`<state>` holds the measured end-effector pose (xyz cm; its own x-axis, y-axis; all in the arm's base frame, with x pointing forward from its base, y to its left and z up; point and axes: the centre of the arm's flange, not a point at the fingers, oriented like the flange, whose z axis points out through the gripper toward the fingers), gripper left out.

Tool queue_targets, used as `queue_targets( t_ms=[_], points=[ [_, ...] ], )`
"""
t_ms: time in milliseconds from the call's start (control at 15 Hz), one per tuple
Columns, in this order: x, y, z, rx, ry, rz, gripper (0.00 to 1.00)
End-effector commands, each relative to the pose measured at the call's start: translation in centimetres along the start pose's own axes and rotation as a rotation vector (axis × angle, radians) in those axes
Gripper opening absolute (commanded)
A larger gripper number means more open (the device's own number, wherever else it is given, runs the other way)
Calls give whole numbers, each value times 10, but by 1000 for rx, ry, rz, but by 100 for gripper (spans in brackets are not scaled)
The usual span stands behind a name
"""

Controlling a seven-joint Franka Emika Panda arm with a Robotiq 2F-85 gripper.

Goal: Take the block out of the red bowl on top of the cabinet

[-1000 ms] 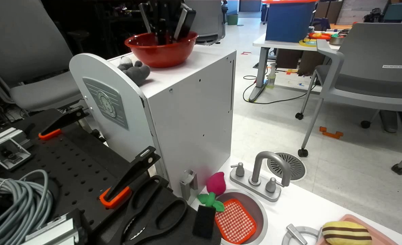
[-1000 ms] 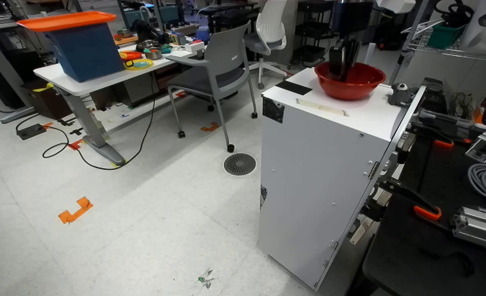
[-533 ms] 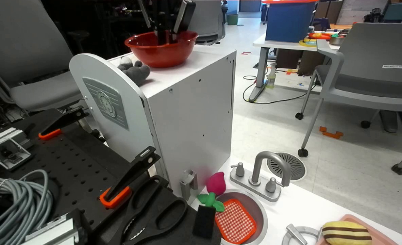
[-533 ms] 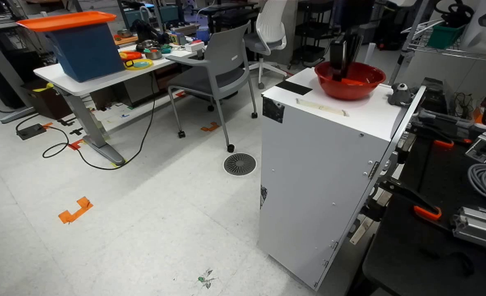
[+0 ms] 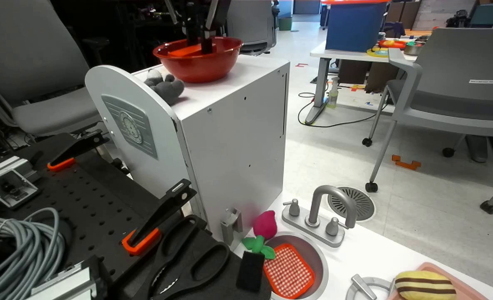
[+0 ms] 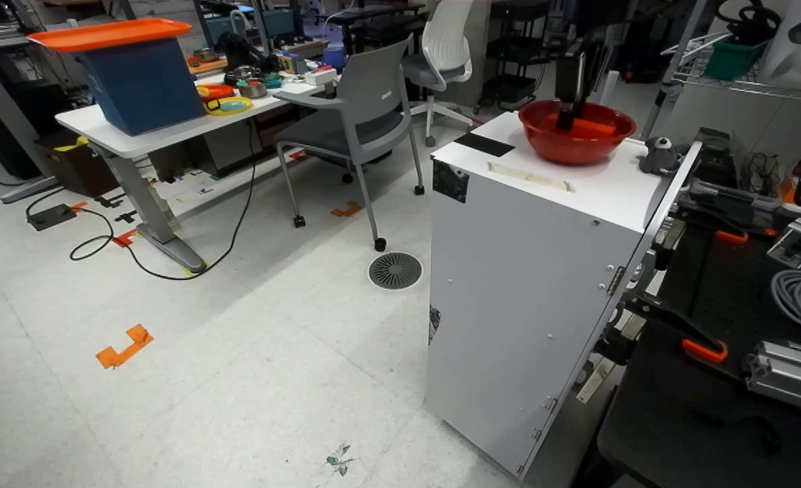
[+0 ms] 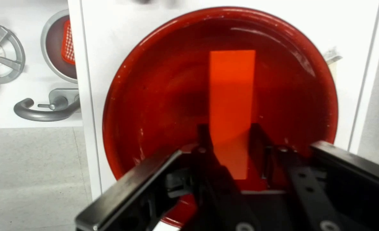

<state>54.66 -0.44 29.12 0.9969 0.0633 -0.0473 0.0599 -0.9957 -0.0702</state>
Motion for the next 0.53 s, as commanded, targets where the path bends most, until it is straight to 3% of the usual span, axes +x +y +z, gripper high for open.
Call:
queue_targets(
  t_ms=[0,467],
  points=[
    [-20,5,-14,-1,42,38,8],
    [-47,31,-37,1,116,130,8]
  ],
)
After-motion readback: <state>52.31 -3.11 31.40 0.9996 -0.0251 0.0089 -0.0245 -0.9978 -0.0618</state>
